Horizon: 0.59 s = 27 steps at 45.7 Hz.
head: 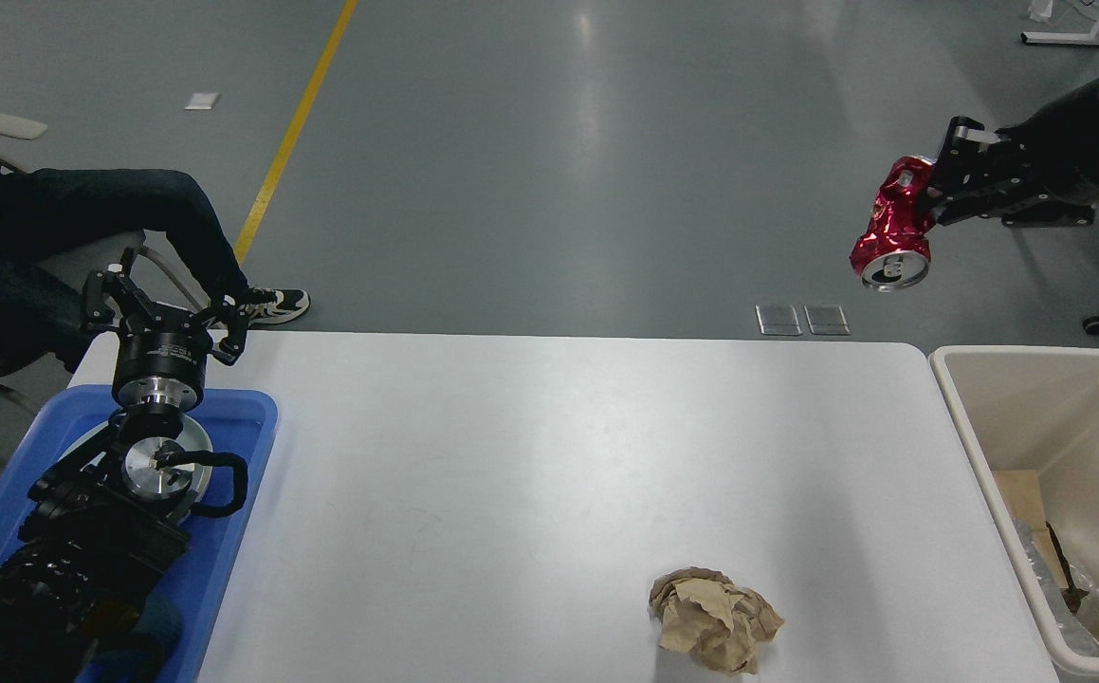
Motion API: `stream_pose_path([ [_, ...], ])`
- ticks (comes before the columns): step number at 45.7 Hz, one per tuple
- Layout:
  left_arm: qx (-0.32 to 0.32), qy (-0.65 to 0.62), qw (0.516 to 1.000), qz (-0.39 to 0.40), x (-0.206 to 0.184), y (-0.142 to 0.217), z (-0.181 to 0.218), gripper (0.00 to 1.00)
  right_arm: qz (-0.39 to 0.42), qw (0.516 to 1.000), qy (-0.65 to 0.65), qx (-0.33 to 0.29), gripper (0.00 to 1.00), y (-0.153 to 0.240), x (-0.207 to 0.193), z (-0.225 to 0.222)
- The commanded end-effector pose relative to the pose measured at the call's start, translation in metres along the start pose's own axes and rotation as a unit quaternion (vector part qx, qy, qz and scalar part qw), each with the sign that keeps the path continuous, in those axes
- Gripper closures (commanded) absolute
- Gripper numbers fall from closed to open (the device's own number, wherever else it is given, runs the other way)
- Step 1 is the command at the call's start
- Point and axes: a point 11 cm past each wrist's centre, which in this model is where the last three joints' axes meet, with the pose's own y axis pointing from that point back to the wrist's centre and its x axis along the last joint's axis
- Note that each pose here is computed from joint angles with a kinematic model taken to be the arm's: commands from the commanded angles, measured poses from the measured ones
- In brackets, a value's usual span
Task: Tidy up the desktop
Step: 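Lift the red can and drop it into the white bin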
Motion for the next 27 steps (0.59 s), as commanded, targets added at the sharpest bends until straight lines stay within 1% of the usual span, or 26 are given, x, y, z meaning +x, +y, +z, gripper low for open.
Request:
stream_pose_path([
  [1, 0.0, 0.0, 1.0, 0.0, 0.0, 0.0, 0.0, 0.04, 0.035, 0.998, -0.036, -0.039, 1.0, -0.023, 0.001, 0.056],
  [4, 0.0, 0.0, 1.0, 0.0, 0.0, 0.0, 0.0, 0.04, 0.064, 0.994, -0.05, -0.068, 1.0, -0.035, -0.001, 0.09],
  [6, 0.0, 0.0, 1.0, 0.0, 0.0, 0.0, 0.0, 0.04, 0.083, 0.99, -0.059, -0.096, 1.0, -0.046, -0.008, 0.122],
  [11, 0.0, 0.0, 1.0, 0.0, 0.0, 0.0, 0.0, 0.04, 0.098, 0.98, -0.07, -0.157, 1.0, -0.07, -0.039, 0.187],
  [17, 0.0, 0.0, 1.0, 0.0, 0.0, 0.0, 0.0, 0.04, 0.106, 0.967, -0.058, -0.226, 1.0, -0.09, -0.078, 0.252],
  [18, 0.0, 0.0, 1.0, 0.0, 0.0, 0.0, 0.0, 0.04, 0.106, 0.964, -0.054, -0.236, 0.95, -0.092, -0.085, 0.261],
  [20, 0.0, 0.0, 1.0, 0.0, 0.0, 0.0, 0.0, 0.04, 0.102, 0.96, -0.043, -0.257, 0.77, -0.098, -0.101, 0.28],
  [22, 0.0, 0.0, 1.0, 0.0, 0.0, 0.0, 0.0, 0.04, 0.099, 0.956, -0.03, -0.273, 0.57, -0.103, -0.115, 0.294],
  [26, 0.0, 0.0, 1.0, 0.0, 0.0, 0.0, 0.0, 0.04, 0.108, 0.952, 0.004, -0.288, 0.1, -0.115, -0.128, 0.306],
  [27, 0.0, 0.0, 1.0, 0.0, 0.0, 0.0, 0.0, 0.04, 0.11, 0.951, 0.01, -0.289, 0.01, -0.118, -0.129, 0.307],
])
